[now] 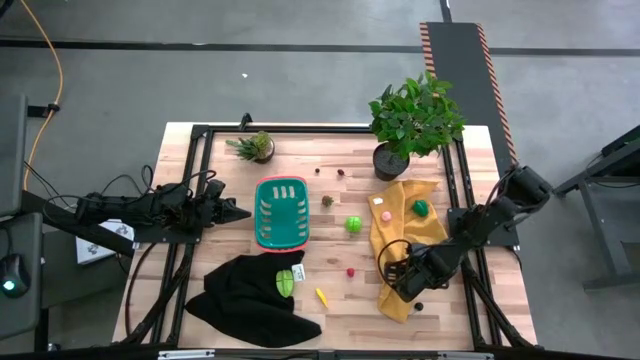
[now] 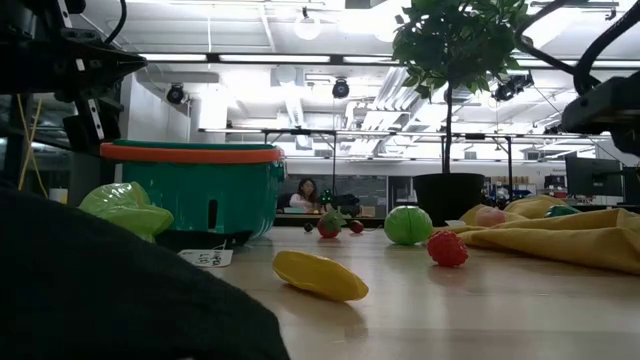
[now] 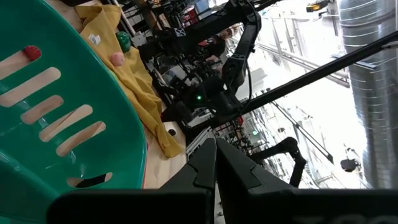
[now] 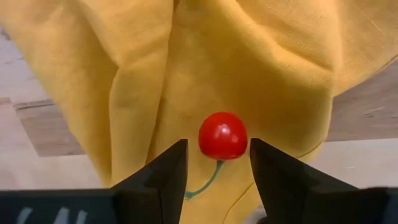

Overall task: Pick and placing Produce into tupperware
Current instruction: Put the bottom red cherry in the green basket

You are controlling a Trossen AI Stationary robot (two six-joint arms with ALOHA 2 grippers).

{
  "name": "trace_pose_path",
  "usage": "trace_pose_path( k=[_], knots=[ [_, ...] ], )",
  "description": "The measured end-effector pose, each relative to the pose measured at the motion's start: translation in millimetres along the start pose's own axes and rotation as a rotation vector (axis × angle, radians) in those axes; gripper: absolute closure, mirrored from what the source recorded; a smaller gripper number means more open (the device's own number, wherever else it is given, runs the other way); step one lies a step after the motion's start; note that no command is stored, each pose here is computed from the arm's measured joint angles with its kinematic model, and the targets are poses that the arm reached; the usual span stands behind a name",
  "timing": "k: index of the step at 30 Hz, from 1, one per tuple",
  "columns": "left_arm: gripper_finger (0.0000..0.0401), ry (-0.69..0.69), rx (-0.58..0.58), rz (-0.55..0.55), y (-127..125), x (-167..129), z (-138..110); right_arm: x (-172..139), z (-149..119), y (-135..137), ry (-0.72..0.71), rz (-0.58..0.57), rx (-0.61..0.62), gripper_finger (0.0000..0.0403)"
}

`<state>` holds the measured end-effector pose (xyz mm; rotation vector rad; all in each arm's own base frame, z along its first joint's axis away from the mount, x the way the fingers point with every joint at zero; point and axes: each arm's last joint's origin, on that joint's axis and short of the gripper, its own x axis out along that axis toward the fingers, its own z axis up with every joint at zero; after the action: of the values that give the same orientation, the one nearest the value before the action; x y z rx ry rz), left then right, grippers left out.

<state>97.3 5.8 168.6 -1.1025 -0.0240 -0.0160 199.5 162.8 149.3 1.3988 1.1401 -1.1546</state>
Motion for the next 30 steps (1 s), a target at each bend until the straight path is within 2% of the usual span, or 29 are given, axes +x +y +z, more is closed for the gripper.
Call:
trace_pose_path(
  k=[8, 21, 30],
  knots=[
    [0.04, 0.0, 0.0, 0.0, 0.0, 0.0, 0.0, 5.0, -0.9, 0.6, -0.001, -0.015, 0.001, 0.0245],
    [0.04, 0.0, 0.0, 0.0, 0.1, 0.0, 0.0, 5.0, -0.4, 0.1, -0.006, -0.02, -0.005, 0.0297],
    [0.04, 0.0, 0.0, 0.0, 0.0, 0.0, 0.0, 3.4, -0.7, 0.4, 0.002, -0.012, -0.026, 0.0299]
  ],
)
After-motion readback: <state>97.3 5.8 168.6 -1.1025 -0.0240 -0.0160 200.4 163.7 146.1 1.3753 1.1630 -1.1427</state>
